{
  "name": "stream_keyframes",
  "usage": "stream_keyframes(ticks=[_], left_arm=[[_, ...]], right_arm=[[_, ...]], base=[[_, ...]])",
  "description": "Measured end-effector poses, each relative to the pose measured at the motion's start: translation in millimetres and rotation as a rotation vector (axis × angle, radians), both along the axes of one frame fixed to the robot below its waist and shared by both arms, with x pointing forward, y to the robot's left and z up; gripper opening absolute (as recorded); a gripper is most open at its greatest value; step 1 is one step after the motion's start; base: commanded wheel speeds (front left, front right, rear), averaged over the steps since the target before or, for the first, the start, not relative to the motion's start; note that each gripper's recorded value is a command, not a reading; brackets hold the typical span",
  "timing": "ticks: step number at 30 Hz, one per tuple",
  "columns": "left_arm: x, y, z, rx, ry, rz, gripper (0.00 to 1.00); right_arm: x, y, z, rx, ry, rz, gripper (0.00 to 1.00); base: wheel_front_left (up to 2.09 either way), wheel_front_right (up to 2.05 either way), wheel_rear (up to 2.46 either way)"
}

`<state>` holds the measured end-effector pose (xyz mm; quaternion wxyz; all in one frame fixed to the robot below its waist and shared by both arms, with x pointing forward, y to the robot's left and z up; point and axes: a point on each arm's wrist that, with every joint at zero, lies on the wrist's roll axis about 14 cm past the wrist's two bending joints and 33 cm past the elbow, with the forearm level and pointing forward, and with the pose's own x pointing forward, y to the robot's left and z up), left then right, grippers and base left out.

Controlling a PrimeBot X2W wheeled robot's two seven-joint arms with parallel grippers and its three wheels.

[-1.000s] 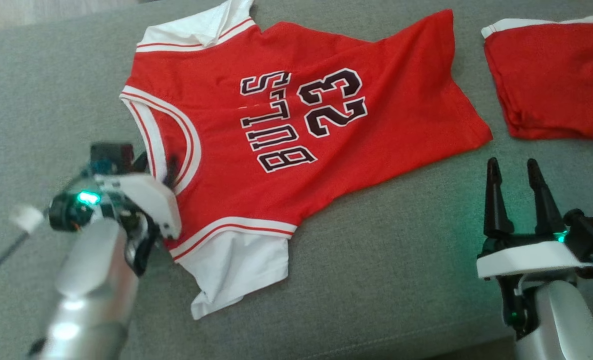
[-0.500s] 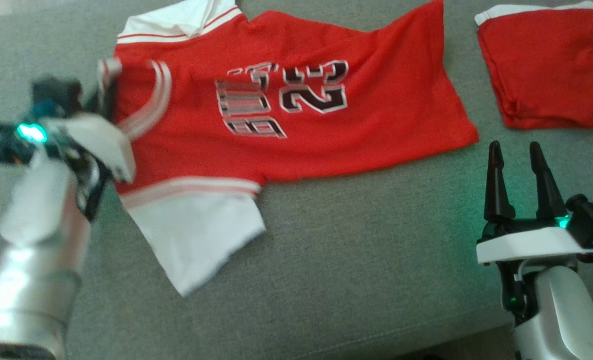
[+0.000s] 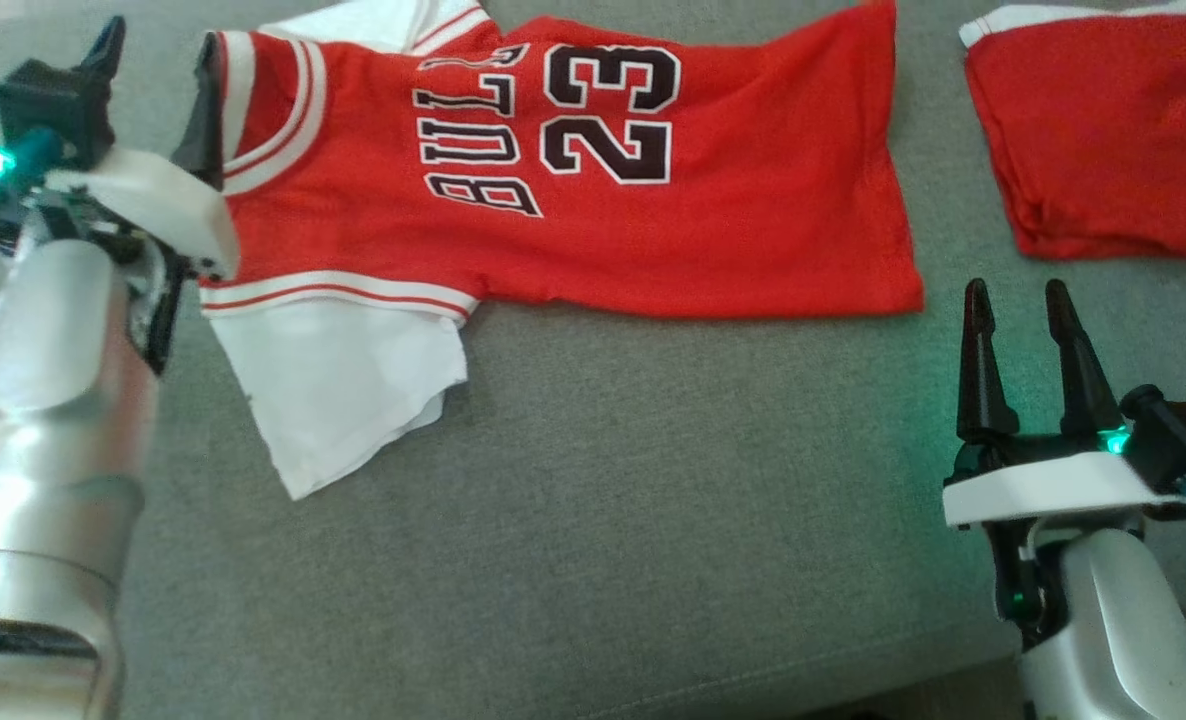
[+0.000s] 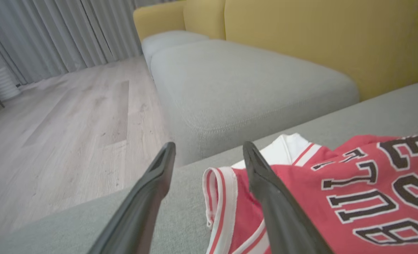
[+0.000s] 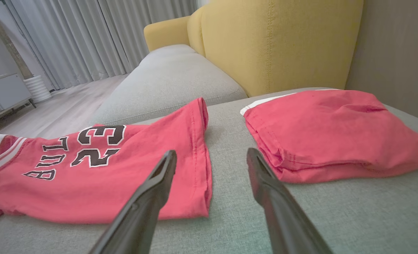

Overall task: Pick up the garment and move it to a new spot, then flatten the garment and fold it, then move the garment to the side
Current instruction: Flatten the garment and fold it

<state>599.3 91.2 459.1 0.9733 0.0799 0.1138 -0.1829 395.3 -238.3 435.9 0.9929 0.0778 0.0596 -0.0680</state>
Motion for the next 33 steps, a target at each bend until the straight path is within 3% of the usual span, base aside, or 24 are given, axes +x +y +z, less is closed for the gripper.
stream_keyframes(ticks=[4,18,25,33], left_arm=[[-12,-3,23,-0.056,-0.120,0.023,1.00],[-142,36,34,-0.217,-0.211,0.211,1.00],[-196,46,38,-0.245,-0.241,0.267,1.00],[-202,30,18,-0.235,-0.175,0.200,1.00]], right_arm=[[4,6,8,0.002,-0.027,0.018,1.00],[25,50,46,-0.034,-0.139,0.153,1.00],[9,66,38,0.002,-0.114,0.191,1.00],[5,70,33,0.015,-0.098,0.201,1.00]], base=[[0.00,0.00,0.00],[0.00,0.00,0.00],[0.00,0.00,0.00],[0.00,0.00,0.00]])
